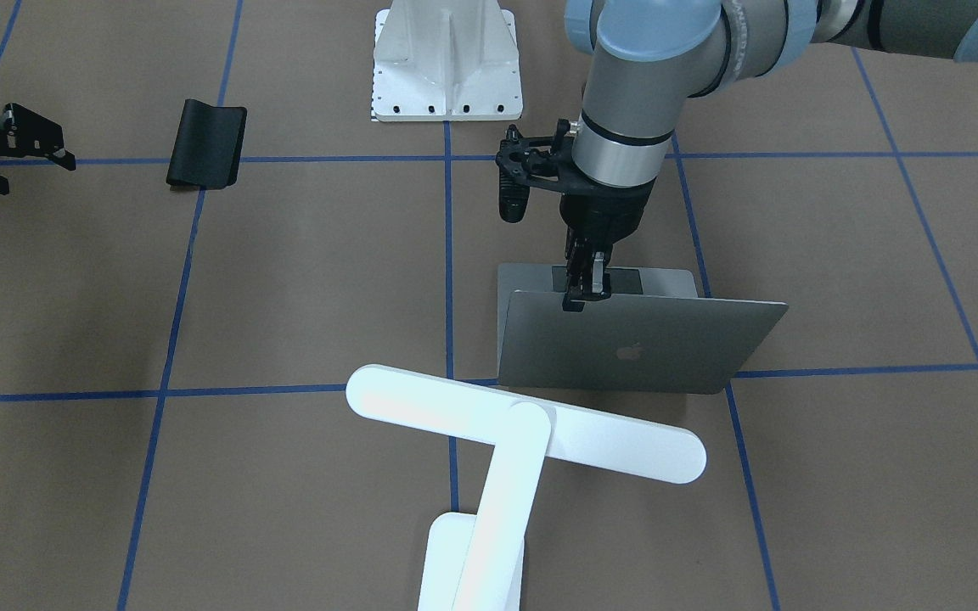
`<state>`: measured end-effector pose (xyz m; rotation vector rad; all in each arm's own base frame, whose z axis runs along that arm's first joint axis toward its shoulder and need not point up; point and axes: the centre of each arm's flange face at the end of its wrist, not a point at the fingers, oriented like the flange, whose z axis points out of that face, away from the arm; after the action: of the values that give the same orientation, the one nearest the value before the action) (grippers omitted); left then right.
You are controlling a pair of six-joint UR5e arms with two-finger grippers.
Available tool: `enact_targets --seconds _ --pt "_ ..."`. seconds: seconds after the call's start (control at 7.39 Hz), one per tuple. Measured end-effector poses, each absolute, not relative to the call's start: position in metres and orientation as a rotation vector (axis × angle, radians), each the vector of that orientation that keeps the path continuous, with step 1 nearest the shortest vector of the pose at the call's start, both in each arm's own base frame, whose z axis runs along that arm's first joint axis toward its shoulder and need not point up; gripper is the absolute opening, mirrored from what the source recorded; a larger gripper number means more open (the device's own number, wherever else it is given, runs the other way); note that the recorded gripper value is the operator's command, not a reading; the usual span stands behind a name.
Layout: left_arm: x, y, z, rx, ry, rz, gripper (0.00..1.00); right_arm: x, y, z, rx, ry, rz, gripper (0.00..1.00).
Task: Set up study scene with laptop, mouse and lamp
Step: 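Slide the open laptop with the left gripper toward the white lamp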
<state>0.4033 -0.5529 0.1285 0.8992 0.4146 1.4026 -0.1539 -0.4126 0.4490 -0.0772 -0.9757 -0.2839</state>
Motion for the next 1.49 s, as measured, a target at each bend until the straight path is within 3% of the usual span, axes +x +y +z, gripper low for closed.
enact_targets --seconds 0.68,0.81,0.95,1.08,1.22,1.49 --pt "0.423 -0.573 0.145 0.878 0.390 1.391 0.01 -0.155 -0.414 0.453 -0.086 -0.975 -0.282 0.99" --pt "0.426 -0.576 0.147 0.888 0.387 1.384 0.06 -0.155 -0.414 0.453 -0.086 -0.975 -0.282 0.99" --pt "0.427 -0.577 0.148 0.895 0.386 1.381 0.27 -0.156 -0.415 0.454 -0.086 -0.975 -0.282 0.99" --pt "0.427 -0.576 0.147 0.901 0.386 1.380 0.64 -0.156 -0.415 0.454 -0.086 -0.975 -0.282 0.99" --pt "0.426 -0.576 0.147 0.904 0.386 1.380 0.74 -0.156 -0.415 0.454 -0.087 -0.975 -0.282 0.99" --pt "0.424 -0.574 0.145 0.910 0.388 1.377 0.78 -0.156 -0.415 0.453 -0.086 -0.975 -0.283 0.99"
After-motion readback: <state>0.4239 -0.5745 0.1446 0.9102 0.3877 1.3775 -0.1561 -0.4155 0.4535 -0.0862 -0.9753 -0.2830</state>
